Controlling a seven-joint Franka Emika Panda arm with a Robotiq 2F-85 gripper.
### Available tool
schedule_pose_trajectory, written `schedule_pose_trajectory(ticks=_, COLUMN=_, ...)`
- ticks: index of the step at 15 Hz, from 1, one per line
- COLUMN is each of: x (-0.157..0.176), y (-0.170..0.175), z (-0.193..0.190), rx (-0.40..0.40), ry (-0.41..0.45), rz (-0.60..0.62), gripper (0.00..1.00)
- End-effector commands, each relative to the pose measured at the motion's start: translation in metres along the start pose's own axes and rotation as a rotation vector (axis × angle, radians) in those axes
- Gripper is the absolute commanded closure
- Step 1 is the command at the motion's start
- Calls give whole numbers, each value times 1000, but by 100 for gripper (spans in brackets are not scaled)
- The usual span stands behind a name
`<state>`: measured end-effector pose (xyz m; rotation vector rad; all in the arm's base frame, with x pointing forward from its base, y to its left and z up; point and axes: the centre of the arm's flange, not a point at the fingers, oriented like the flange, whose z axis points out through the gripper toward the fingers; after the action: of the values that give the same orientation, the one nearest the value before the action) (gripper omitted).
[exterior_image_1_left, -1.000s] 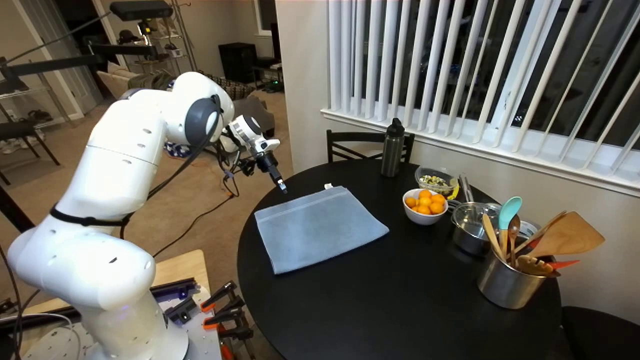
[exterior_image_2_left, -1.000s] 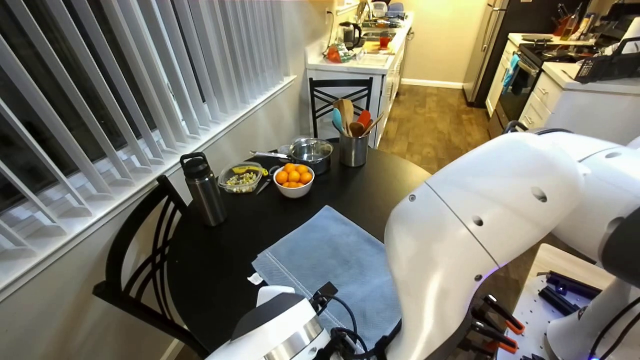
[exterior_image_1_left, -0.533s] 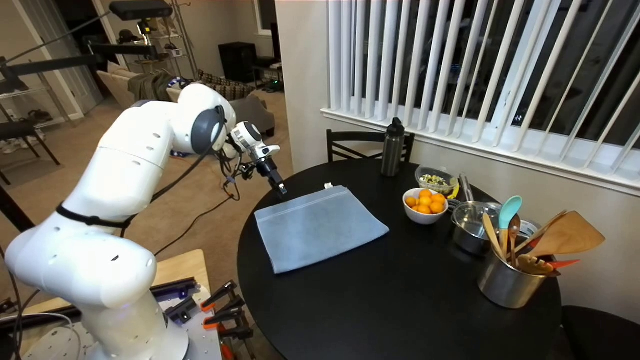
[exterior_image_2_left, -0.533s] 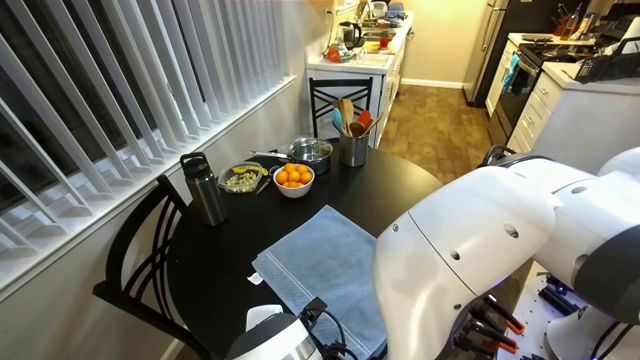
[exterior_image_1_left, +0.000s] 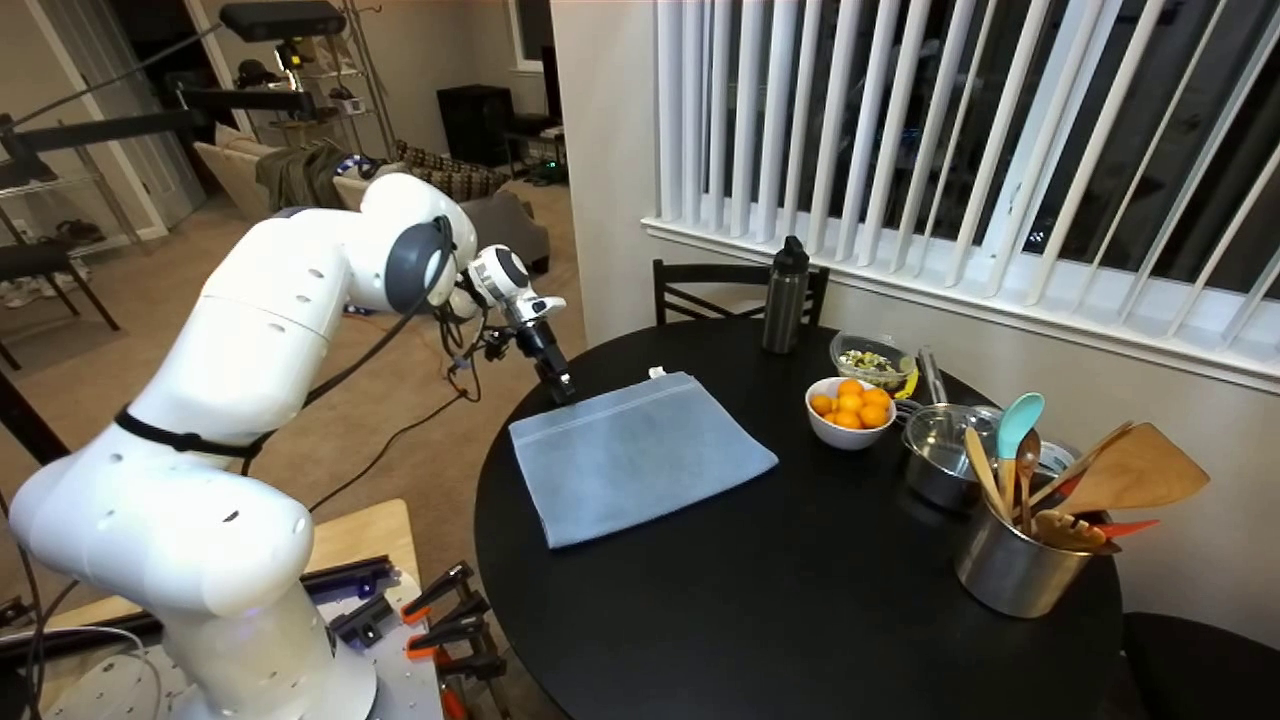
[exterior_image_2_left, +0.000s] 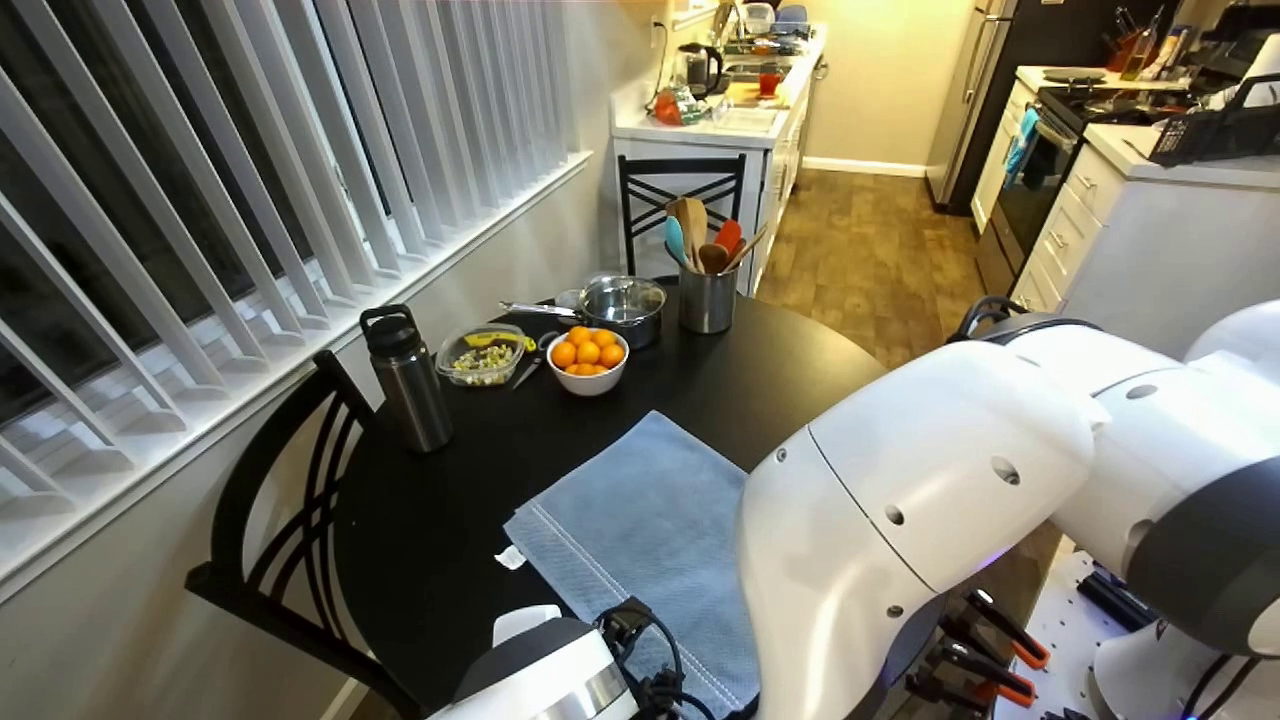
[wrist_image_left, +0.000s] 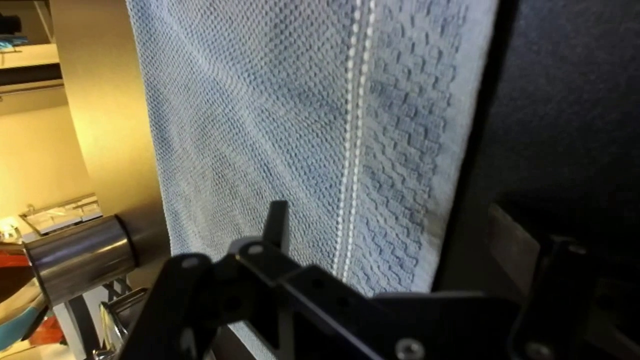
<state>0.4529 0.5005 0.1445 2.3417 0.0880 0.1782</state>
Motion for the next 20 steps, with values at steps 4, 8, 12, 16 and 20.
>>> schedule_pose_trajectory(ticks=4, x=9, y=3, z=21, rx=11, ry=-24, rz=-15, gripper=0)
schedule_pose_trajectory(ticks=8, x=14, y=8, z=32, rx=-15, ry=-35, rz=-3, gripper=0)
schedule_pose_trajectory(ticks=12, x=19, y=14, z=37, rx=-38, ry=-34, rz=17, gripper=0)
schedule_pose_trajectory(ticks=16, x=23, y=20, z=42, rx=-36, ry=-34, rz=33, gripper=0)
schedule_pose_trajectory(ticks=20, x=25, y=26, z=41, rx=-33, ry=-14, rz=51, gripper=0)
